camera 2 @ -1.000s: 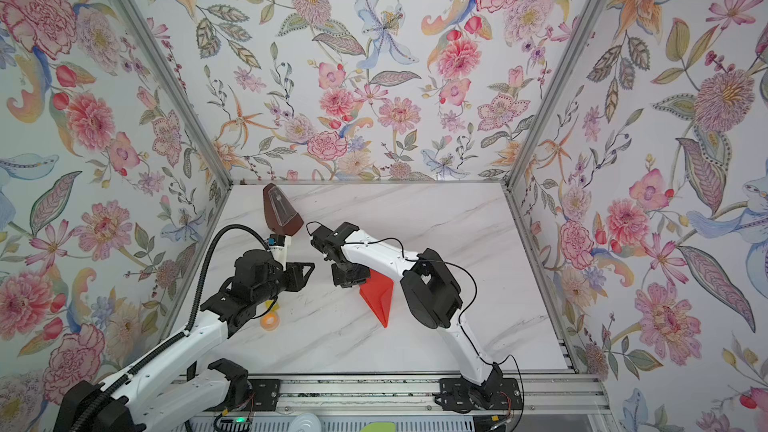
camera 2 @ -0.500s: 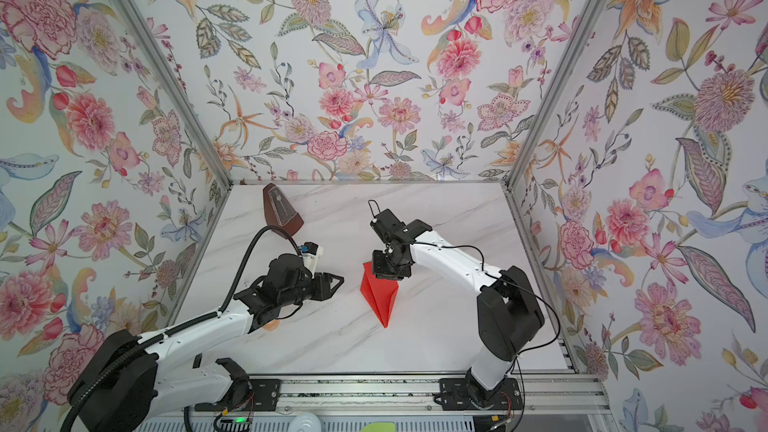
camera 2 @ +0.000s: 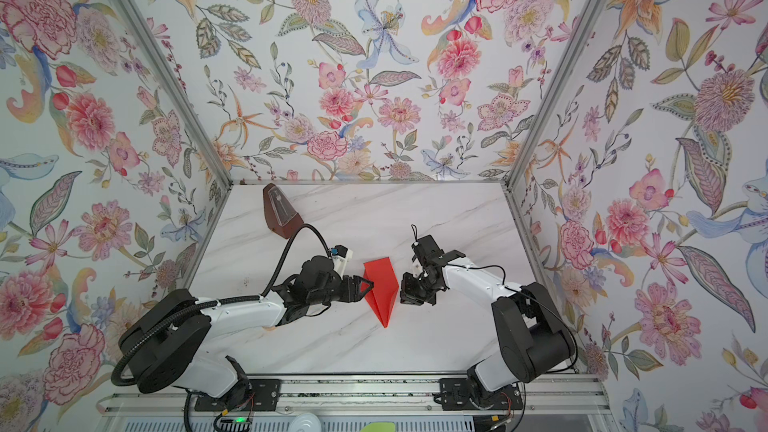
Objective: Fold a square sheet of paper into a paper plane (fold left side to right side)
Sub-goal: 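Move both grippers in to grasp the folded red sheet from either side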
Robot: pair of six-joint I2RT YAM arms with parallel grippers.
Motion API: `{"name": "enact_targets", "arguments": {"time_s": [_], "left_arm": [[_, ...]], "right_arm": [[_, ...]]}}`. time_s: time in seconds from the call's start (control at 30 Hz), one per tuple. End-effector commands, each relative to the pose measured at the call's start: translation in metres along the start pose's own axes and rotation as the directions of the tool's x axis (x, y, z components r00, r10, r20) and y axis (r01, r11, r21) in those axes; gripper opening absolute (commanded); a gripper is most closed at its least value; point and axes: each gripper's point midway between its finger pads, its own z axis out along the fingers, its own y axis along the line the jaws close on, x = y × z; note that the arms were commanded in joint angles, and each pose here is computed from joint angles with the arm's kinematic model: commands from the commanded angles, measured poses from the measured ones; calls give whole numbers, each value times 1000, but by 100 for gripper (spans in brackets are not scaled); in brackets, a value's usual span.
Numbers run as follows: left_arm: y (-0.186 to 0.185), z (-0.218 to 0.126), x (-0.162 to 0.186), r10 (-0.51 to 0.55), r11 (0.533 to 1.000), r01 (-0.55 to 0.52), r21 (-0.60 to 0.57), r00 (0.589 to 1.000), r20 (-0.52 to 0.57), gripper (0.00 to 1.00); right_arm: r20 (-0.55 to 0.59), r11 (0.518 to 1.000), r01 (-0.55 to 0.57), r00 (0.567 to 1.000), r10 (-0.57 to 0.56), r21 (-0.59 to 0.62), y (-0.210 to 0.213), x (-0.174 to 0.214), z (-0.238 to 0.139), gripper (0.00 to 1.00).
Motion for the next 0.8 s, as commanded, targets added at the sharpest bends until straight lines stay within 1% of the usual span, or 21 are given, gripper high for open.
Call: {"name": "enact_targets", "arguments": {"time_s": [0.0,0.13,0.17,0.27,0.53,0.77], "left_arm": [[-18,5,-8,-7,997,5,75,1000,22,66],[-20,7,-4,-1,996,0,93,1000,9,66],[-13,14,3,-7,997,9,81,1000,-19,66],[-12,19,8,-13,996,18,89,999,-46,66],[2,30,22,-46,998,51,45,994,-103,63],[2,36,29,-52,997,58,43,990,-134,57]], "right_arm": [[-5,990,39,999,-41,-135,23,-7,14,3],[-31,988,23,999,-28,-153,24,-8,30,2],[-32,987,25,999,-30,-157,25,-9,32,1],[-41,988,19,999,-25,-153,24,-8,37,1],[-59,990,6,998,-15,-140,20,-5,46,1],[-64,991,-4,998,-5,-137,18,-5,50,0]]}}
